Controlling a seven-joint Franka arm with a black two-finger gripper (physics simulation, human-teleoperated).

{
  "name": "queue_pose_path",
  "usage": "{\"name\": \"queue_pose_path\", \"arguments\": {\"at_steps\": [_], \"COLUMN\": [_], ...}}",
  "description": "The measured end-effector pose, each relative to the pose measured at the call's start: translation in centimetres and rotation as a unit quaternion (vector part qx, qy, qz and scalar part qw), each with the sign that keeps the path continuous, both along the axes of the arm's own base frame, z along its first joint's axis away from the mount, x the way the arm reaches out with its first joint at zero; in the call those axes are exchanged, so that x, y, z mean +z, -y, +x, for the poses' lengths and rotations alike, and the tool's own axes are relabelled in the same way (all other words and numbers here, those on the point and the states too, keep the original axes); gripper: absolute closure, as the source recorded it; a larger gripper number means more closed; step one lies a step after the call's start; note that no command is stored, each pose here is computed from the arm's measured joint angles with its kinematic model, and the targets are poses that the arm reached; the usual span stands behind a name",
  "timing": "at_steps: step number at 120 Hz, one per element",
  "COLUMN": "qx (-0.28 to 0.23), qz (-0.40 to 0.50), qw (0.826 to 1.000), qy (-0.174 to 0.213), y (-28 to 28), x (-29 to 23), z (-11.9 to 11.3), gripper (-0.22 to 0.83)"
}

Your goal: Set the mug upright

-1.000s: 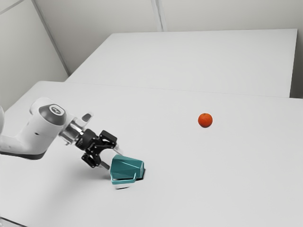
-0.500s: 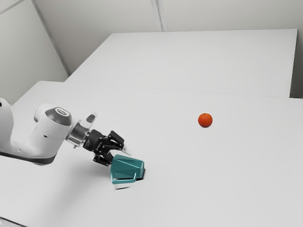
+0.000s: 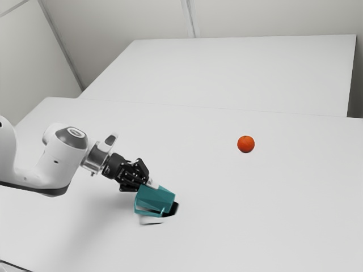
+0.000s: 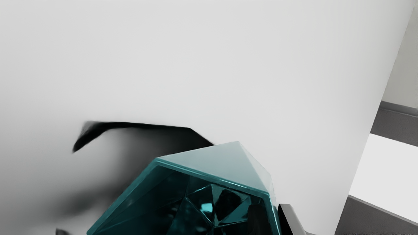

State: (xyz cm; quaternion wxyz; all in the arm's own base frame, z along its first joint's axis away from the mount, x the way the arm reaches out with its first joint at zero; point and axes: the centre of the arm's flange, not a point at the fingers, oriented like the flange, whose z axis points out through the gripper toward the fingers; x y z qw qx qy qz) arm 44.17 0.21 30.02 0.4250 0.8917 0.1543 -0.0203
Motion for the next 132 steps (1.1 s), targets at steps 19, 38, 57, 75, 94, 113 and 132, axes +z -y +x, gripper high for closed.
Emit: {"name": "queue_pose_path", "arguments": {"at_steps": [19,38,57,75,94,113,132], "qx": [-0.006,-0.016,-0.046,-0.102,-0.162,-0.198,-0.215], "qz": [0.001,0.008,0.045,0.117,0.199,0.264,0.314], "qw": [1.0,0.999,0.996,0.985,0.964,0.942,0.924], "qy": [0.015,0.037,0.058,0.075,0.077,0.066,0.048], "y": [0.3,0.2,-0.5,-1.0,-0.3,0.5,1.1], "x": [0.7,2.1,3.5,5.6,7.7,8.9,9.2], "z": [0.1,0.2,0.5,1.5,2.8,3.5,3.6], "gripper": [0.77,0.77,0.78,0.78,0.78,0.78,0.78]}}
